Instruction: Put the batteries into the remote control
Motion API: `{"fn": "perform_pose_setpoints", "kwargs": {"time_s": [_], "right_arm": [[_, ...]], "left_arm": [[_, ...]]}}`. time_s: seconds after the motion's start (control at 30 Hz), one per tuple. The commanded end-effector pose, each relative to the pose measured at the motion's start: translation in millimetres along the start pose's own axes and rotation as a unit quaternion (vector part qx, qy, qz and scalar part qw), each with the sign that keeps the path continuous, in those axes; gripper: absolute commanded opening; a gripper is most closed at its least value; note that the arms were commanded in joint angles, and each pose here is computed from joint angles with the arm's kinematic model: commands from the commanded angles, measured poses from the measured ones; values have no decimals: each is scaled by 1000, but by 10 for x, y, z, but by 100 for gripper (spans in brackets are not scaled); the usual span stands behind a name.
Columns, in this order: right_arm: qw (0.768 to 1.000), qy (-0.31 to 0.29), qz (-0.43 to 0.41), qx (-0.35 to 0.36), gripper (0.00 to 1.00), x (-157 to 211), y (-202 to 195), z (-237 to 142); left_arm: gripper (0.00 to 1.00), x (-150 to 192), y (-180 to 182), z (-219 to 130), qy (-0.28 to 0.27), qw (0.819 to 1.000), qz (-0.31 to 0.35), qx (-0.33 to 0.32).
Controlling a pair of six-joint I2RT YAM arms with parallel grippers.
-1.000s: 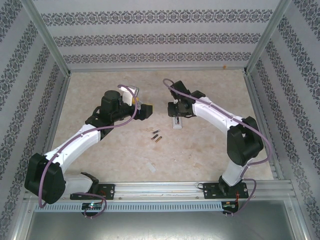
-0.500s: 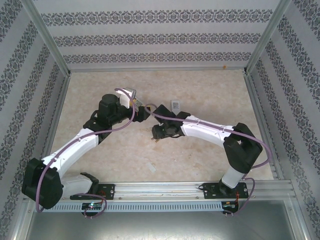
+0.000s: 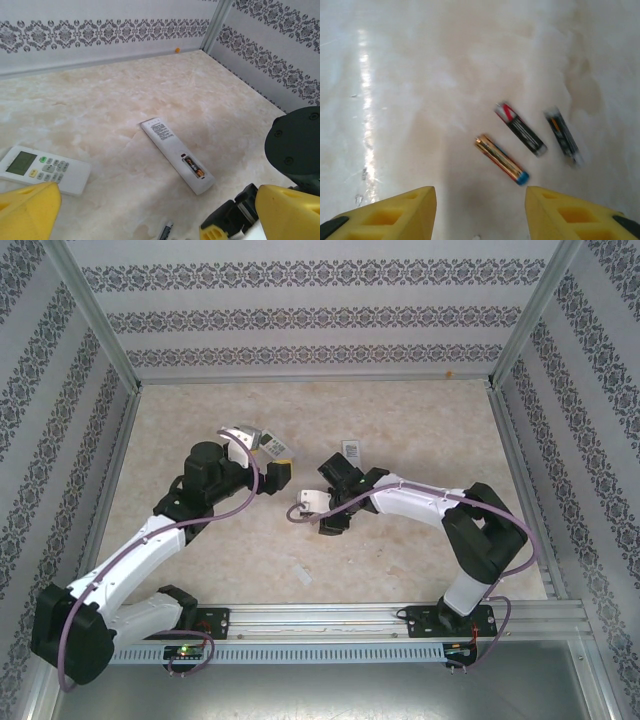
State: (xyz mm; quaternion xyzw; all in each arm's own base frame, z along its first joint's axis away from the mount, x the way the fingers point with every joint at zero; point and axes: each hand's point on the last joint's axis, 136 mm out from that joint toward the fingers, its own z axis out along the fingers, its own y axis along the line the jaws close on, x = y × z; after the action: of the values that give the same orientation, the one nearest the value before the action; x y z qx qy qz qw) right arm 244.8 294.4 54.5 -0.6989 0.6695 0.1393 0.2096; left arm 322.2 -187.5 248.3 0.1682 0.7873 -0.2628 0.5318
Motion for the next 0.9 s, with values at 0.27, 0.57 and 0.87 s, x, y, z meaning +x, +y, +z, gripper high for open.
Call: {"fn": "perform_pose_setpoints", "kwargs": {"time_s": [0.27, 0.57, 0.87], "right_arm": [[987, -32, -152, -40, 46, -79, -81, 205], [988, -16, -143, -62, 34, -49, -91, 275], [987, 11, -143, -78, 32, 34, -67, 381]], "left_arm": [[100, -65, 120, -129, -30, 999, 31, -32], [100, -50, 120, -104, -30, 999, 30, -27], [100, -50, 122, -93, -28, 999, 29, -25]]}}
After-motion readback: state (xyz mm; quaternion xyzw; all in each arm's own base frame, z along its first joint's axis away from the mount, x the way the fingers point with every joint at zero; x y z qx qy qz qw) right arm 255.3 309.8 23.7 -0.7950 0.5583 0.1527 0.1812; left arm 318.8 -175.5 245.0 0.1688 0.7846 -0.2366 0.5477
